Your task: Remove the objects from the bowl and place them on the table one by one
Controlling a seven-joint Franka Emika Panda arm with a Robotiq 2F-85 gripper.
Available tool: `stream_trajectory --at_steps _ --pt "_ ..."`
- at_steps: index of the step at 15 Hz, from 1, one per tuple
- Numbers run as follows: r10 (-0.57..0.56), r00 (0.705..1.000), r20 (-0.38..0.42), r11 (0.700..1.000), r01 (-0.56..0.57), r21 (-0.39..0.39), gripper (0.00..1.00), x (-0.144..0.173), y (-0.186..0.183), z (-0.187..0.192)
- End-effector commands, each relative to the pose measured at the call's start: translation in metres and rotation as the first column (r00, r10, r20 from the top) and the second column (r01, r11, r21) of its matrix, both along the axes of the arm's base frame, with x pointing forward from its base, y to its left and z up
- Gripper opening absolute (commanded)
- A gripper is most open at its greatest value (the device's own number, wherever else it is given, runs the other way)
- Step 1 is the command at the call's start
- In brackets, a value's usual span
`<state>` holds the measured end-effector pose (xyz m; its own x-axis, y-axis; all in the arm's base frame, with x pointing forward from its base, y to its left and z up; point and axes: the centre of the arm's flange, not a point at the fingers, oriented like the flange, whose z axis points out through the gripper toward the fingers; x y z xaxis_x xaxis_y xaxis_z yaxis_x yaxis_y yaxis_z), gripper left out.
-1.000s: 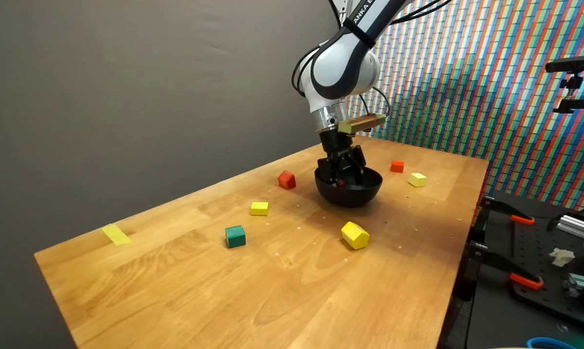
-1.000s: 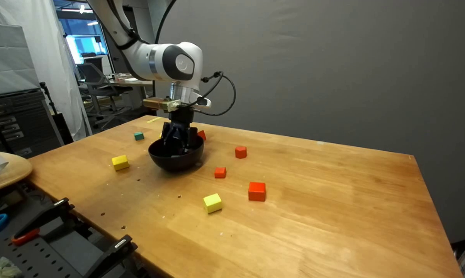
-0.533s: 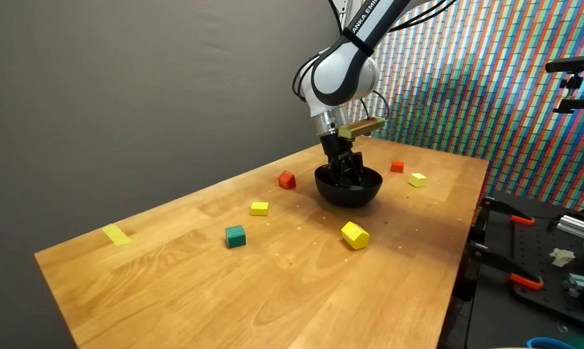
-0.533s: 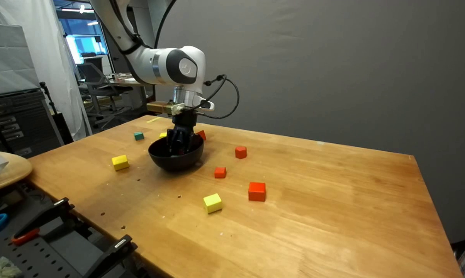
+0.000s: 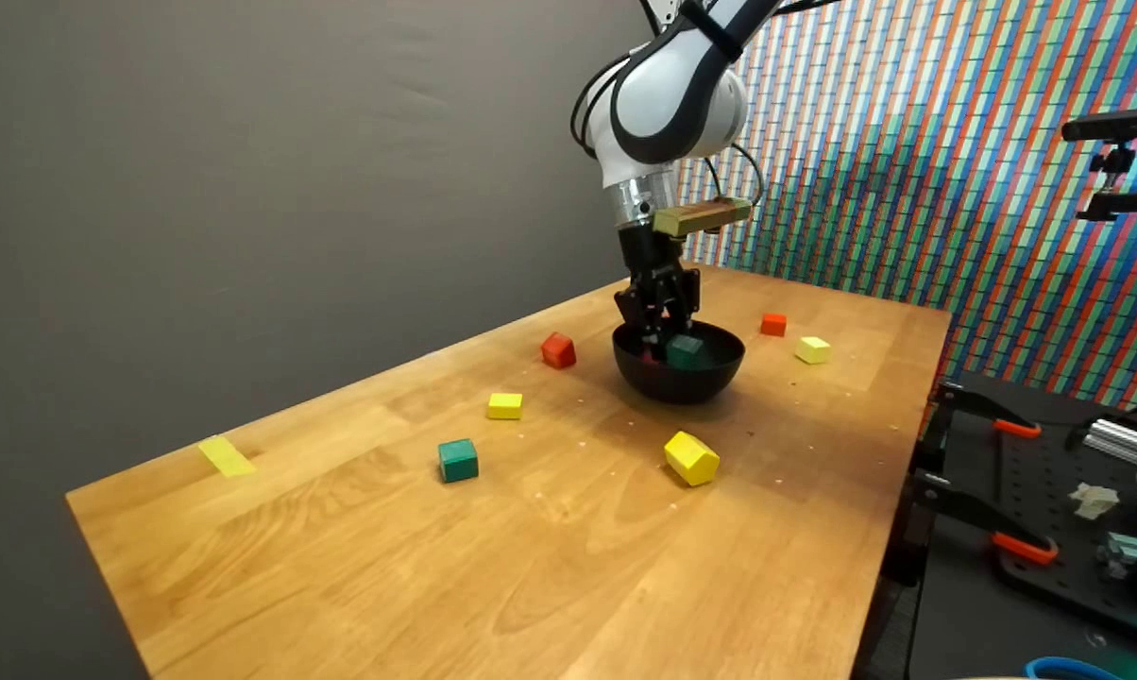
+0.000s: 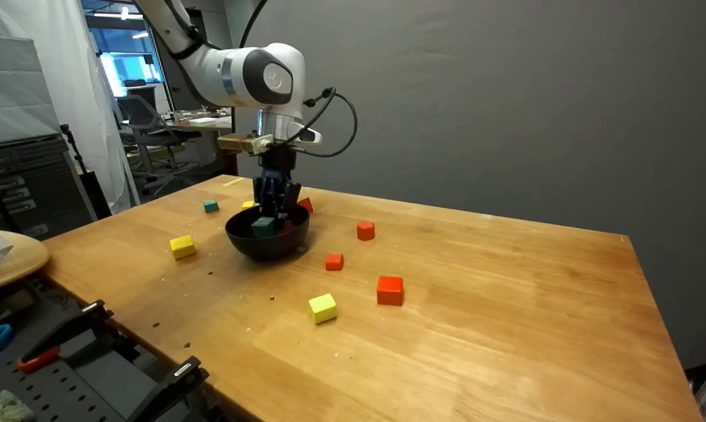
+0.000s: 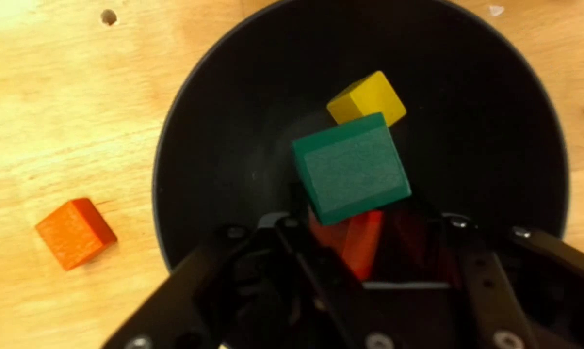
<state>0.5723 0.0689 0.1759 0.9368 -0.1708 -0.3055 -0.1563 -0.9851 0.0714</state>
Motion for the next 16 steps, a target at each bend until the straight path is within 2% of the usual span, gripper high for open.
stream_trajectory --at_steps 1,4,6,12,13,16 --pt "-0.039 0.989 0.141 0.999 0.036 0.024 0.24 -0.058 0.019 0.064" --pt "-0.104 0.961 0.258 0.994 0.107 0.003 0.24 -0.1 0.033 0.083" --pt "-0.147 0.944 0.295 0.988 0.154 0.002 0.24 -0.131 0.037 0.081" --pt "-0.176 0.965 0.196 0.984 0.177 0.013 0.24 -0.214 0.028 0.008" --pt "-0.183 0.963 0.197 0.983 0.183 0.02 0.66 -0.223 0.026 -0.001" --pt "-0.193 0.946 0.261 0.981 0.187 0.046 0.9 -0.237 0.023 -0.005"
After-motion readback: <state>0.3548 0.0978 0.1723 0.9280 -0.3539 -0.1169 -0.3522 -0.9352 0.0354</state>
